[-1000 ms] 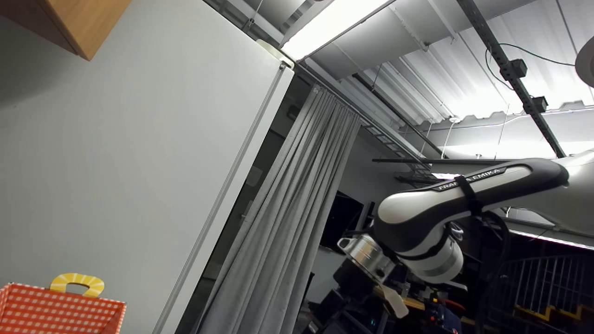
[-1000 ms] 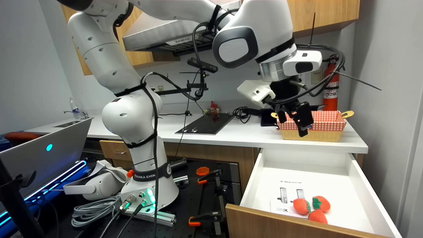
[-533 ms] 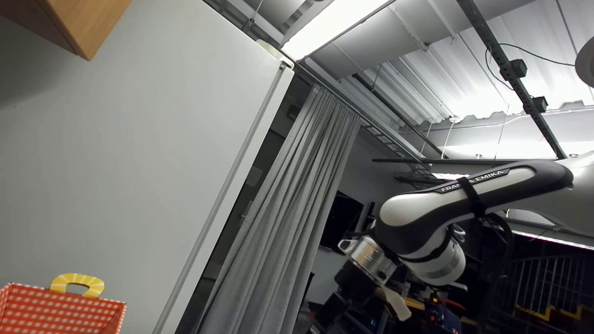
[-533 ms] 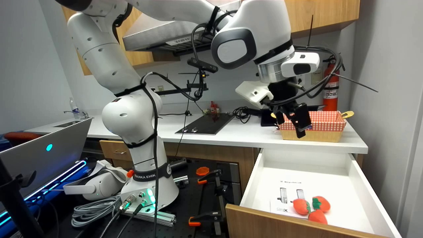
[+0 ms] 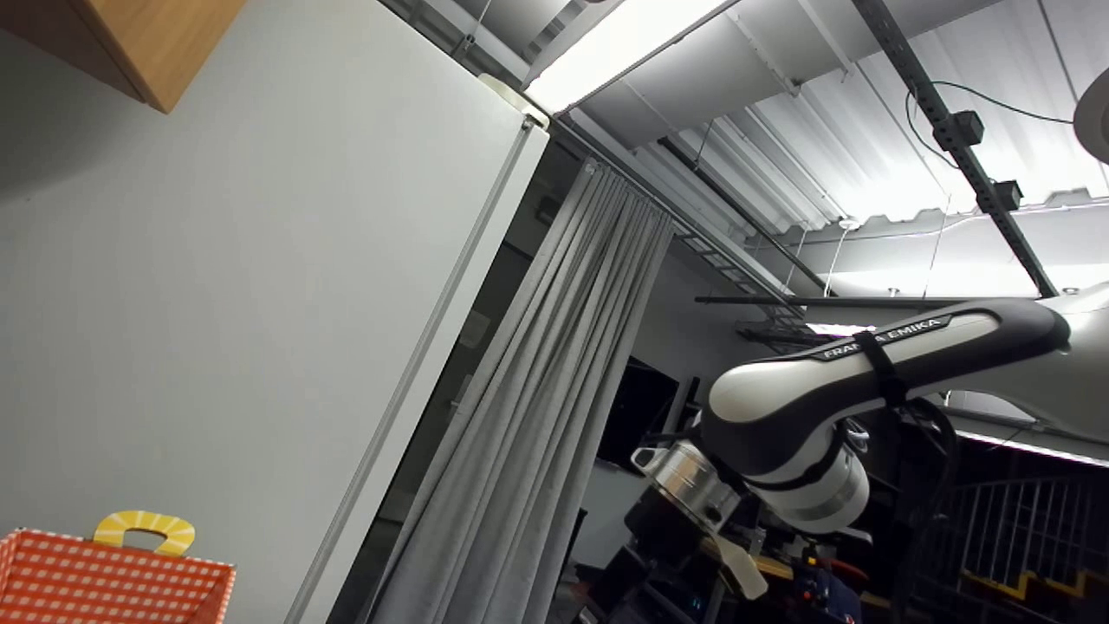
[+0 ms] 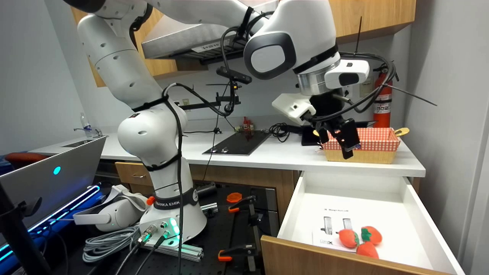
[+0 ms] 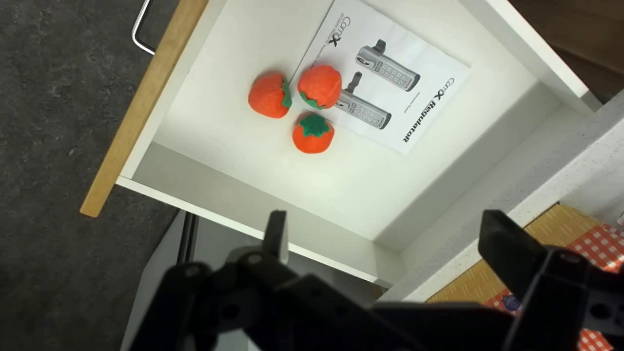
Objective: Open the top drawer of the kitchen unit
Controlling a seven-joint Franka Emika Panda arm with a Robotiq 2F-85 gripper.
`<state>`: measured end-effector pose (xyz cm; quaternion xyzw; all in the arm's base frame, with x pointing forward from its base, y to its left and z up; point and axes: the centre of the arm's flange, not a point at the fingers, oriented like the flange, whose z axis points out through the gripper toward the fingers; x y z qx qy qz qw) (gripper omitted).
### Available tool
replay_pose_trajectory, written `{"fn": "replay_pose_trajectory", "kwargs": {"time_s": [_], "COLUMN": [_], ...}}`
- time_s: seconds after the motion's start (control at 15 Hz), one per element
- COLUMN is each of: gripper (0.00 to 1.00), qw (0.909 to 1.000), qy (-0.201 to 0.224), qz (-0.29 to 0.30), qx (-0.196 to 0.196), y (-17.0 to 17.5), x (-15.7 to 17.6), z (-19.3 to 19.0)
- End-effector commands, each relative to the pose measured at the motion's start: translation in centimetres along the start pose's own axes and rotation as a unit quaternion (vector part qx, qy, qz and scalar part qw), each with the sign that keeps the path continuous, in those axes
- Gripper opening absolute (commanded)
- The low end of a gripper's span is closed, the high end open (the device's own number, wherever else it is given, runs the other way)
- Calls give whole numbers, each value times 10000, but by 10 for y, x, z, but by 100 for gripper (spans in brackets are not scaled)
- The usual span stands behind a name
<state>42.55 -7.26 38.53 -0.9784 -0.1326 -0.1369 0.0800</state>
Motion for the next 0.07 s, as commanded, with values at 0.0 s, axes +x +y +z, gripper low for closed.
{"fn": "replay_pose_trajectory", "kwargs": {"time_s": [0.0], "gripper": [100], "qw": [10000], "qy": [0], "qz": [0], "qx": [0], "y": [0], "x": [0], "z": [0]}}
